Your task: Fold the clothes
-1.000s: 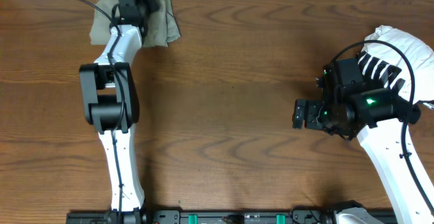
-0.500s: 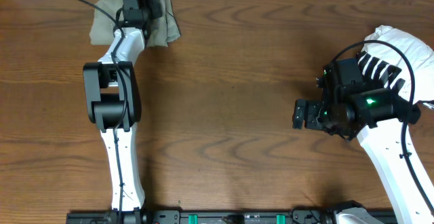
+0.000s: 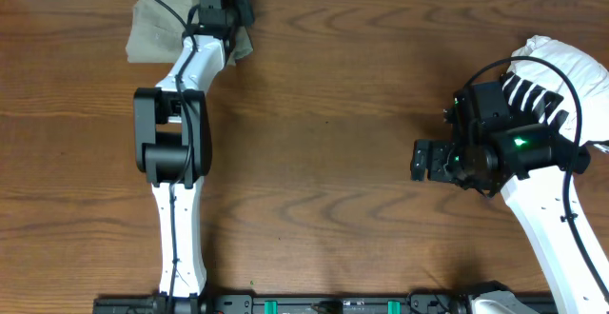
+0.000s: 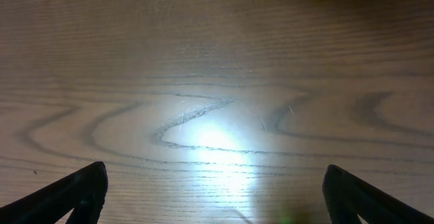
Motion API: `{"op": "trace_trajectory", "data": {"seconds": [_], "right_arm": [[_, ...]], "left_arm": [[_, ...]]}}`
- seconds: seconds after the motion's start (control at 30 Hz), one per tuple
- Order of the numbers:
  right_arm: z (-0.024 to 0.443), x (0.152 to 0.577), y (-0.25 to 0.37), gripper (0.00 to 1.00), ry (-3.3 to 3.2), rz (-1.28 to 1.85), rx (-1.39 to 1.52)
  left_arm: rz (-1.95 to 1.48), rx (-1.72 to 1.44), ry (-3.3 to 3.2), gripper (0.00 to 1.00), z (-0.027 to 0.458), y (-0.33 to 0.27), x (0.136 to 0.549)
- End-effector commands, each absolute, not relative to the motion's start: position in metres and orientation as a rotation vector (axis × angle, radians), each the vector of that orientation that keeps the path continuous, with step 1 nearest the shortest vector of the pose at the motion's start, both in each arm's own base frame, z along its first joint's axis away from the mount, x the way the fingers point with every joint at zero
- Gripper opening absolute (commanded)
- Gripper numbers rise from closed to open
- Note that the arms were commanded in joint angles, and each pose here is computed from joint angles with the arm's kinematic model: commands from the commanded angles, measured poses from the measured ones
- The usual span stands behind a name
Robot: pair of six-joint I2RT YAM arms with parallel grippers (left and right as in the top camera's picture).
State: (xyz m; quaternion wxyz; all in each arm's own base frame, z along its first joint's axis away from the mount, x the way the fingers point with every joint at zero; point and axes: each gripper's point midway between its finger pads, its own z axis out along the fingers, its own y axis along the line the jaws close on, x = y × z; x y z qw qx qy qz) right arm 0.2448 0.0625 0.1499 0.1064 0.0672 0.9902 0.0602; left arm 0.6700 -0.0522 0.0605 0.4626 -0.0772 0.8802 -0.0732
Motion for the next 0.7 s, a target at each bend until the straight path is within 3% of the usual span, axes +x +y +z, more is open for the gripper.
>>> {"op": "trace_trajectory", "data": {"seconds": [0.0,0.23,0.43,0.5,0.67], "right_arm": [[0.156,0.246,0.062,0.99,2.895,0.181,0.17],[0.156,0.246,0.063,0.99,2.895,0.182,0.171],[0.157,0.248,0.063,0.99,2.887,0.185,0.17],[0.158,0.25,0.063,0.99,2.876,0.188,0.169],[0.168,0.255,0.075,0.99,2.831,0.289,0.15]], "left_arm": [[-0.162,-0.216,2.218,0.14,0.027,-0.043,0.667],[-0.328,-0.128,2.191,0.17,0.055,-0.069,0.667],[-0.375,-0.086,2.071,0.17,0.152,-0.075,0.662],[-0.378,-0.075,2.001,0.28,0.205,-0.075,0.654],[-0.43,-0.122,1.884,0.68,0.335,-0.071,0.6]]}}
